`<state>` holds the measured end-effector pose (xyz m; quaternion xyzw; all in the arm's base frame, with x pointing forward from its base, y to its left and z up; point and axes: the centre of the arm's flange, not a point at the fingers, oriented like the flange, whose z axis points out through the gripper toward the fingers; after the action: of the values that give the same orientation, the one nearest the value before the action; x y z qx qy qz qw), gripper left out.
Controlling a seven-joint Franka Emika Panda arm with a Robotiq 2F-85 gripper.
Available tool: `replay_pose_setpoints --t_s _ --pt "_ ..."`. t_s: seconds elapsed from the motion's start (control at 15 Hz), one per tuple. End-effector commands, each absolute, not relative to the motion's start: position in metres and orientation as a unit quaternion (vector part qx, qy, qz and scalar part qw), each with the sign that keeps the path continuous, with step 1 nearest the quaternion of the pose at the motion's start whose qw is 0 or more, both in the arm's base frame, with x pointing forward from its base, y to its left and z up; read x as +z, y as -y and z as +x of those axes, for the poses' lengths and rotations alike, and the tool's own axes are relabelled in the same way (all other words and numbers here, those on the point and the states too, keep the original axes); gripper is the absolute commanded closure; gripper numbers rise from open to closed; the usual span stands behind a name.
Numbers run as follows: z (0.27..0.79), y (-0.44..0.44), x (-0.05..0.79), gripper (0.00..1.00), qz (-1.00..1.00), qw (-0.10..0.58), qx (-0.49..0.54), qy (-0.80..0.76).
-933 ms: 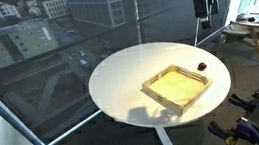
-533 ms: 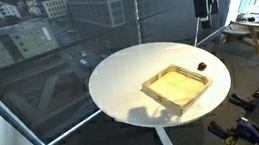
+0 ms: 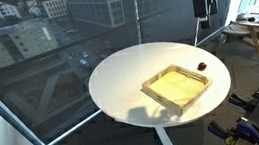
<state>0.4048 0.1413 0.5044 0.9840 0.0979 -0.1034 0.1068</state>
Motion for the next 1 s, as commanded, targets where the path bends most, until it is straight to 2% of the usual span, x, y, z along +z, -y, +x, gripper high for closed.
replay_pose_setpoints --t_s 0.0,0.93 --pt "0.407 -0.137 0.509 0.00 0.989 0.081 -0.086 -0.090" --pt "0.422 -0.106 0.519 0.00 0.998 0.042 -0.023 -0.036"
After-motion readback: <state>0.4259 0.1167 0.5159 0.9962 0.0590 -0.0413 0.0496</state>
